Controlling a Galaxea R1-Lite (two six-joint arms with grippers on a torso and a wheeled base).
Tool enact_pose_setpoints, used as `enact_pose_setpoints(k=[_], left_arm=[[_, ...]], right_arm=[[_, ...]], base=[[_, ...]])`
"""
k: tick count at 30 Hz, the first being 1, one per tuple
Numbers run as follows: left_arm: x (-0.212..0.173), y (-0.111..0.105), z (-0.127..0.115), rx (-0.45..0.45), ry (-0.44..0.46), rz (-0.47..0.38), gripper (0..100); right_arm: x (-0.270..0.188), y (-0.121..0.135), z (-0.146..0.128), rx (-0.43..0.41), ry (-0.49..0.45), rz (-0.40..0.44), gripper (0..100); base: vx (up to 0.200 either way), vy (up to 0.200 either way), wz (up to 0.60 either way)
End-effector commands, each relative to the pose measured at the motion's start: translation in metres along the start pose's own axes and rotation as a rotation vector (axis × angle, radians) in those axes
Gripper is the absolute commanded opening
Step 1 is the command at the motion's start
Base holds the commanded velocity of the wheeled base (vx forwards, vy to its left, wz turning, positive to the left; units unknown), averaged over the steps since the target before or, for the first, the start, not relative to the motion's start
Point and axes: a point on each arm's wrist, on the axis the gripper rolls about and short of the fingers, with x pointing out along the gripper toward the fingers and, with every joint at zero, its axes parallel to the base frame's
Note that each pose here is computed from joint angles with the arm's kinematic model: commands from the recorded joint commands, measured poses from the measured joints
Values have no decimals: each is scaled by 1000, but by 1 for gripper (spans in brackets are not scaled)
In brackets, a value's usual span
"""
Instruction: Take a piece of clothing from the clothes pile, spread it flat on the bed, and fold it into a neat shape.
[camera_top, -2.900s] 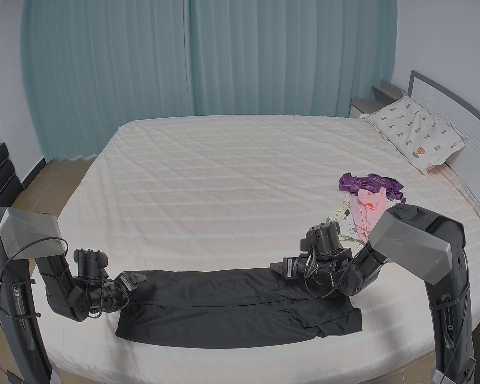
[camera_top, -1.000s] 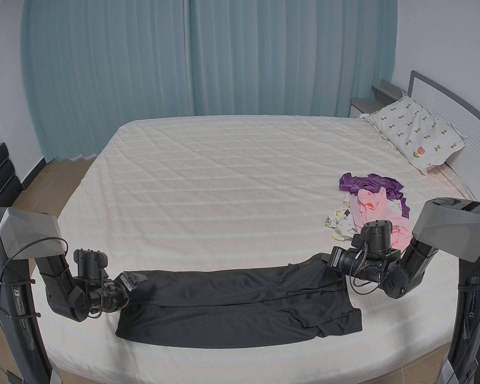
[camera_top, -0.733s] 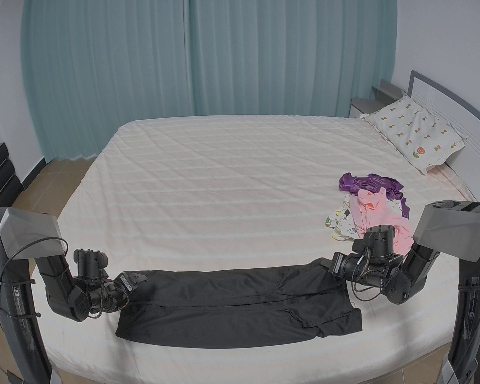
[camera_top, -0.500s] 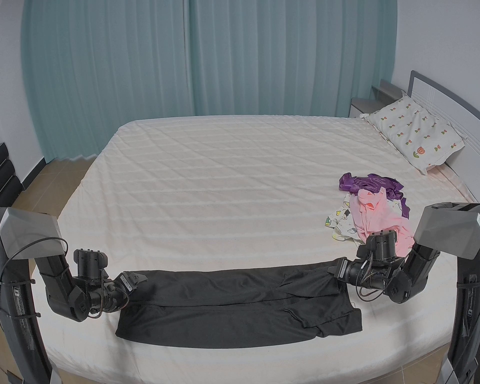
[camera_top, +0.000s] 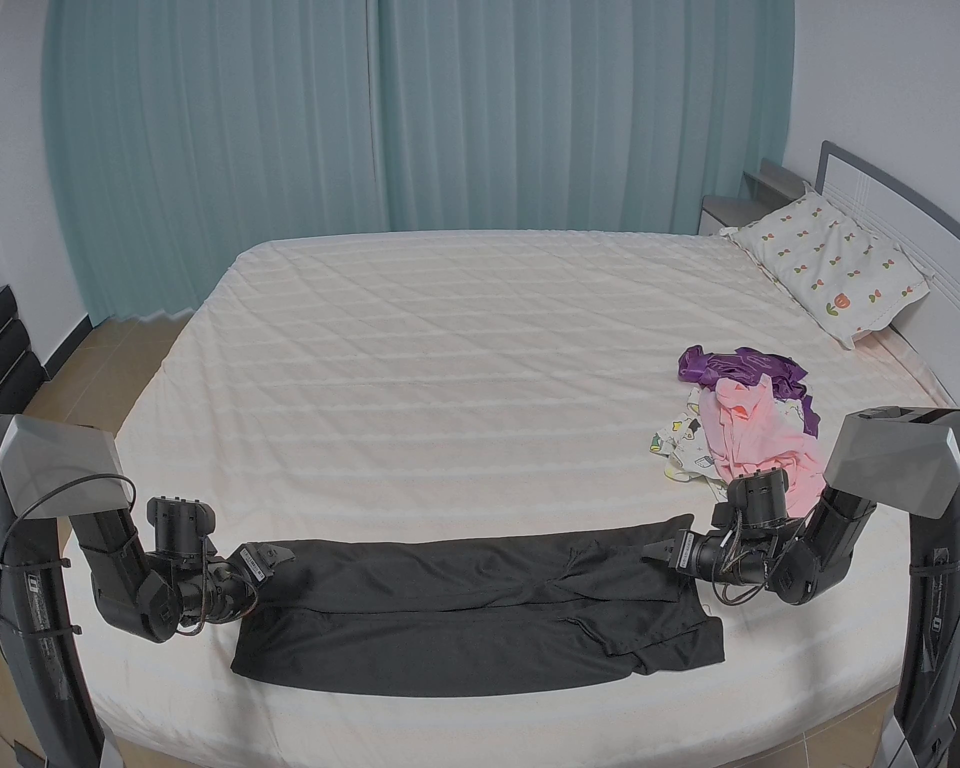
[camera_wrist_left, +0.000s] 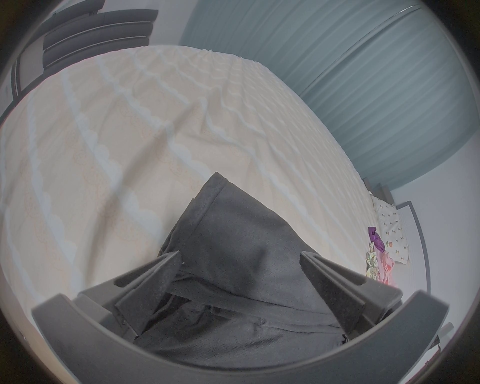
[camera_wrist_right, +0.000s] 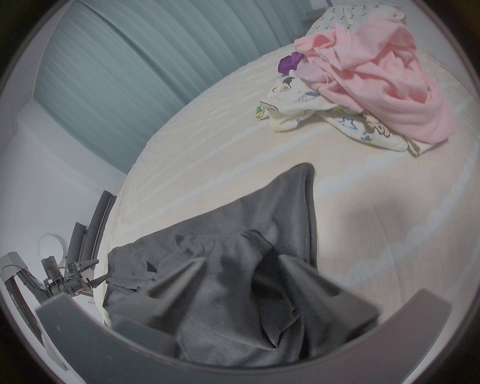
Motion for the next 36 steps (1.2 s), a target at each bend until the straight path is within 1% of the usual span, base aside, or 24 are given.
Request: enact_pose_setpoints(k=[1,3,4,5,6,7,8,9,10,11,12,13,14,15,16,17,19,20,21,30,31,36], left_arm=[[-2,-2,3,6,-28,-1,100],[-7,-7,9,16,-85,-7,100],[-7,-7,9,16,-85,-7,100],[-8,-12,15,31,-122,-7,100],[-8,-15,20,43,-140,-16,100],[-7,-15,20,44,-141,-17,100],[-2,-21,28,63,-166,-27,100],[0,-24,33,69,-175,-31,100],[0,-24,33,69,-175,-31,100],[6,-30,43,73,-184,-27,100],[11,-34,50,70,-177,-19,100],[11,-34,50,70,-177,-19,100],[21,-34,55,68,-149,11,100],[21,-34,55,68,-149,11,100],[28,-29,54,73,-130,32,100],[28,-28,54,75,-129,33,100],[40,-17,48,106,-99,67,100],[40,-17,48,106,-99,67,100],[45,-11,45,147,-85,87,100],[51,-6,40,167,-62,102,100],[52,-5,39,167,-59,104,0],[54,-7,44,161,-76,97,0]], right_arm=[[-19,4,18,22,-74,-15,100],[-27,0,15,54,-74,-49,100],[-27,0,15,54,-74,-49,100],[-32,-7,7,87,-68,-91,100],[-35,-10,6,110,-75,-99,100],[-35,-10,6,114,-76,-99,100],[-36,-15,5,180,-83,-104,100],[-34,-16,4,219,-89,-100,100],[-34,-16,4,219,-89,-100,100],[-32,-18,4,267,-104,-91,100],[-30,-18,4,279,-111,-82,100],[-30,-18,4,279,-111,-82,100],[-30,-17,6,273,-122,-74,100],[-30,-17,6,273,-122,-74,100],[-28,-14,6,265,-122,-66,100],[-28,-14,6,265,-122,-66,100],[-27,-8,5,254,-117,-53,100],[-27,-8,5,254,-117,-53,100],[-28,-6,4,249,-117,-48,100],[-28,-5,5,248,-120,-46,100],[-28,-5,5,248,-119,-45,100],[-28,-5,5,248,-120,-46,100]], base=[[0,0,0],[0,0,0],[0,0,0],[0,0,0],[0,0,0],[0,0,0],[0,0,0],[0,0,0],[0,0,0],[0,0,0],[0,0,0],[0,0,0],[0,0,0],[0,0,0],[0,0,0],[0,0,0],[0,0,0],[0,0,0],[0,0,0],[0,0,0],[0,0,0],[0,0,0]])
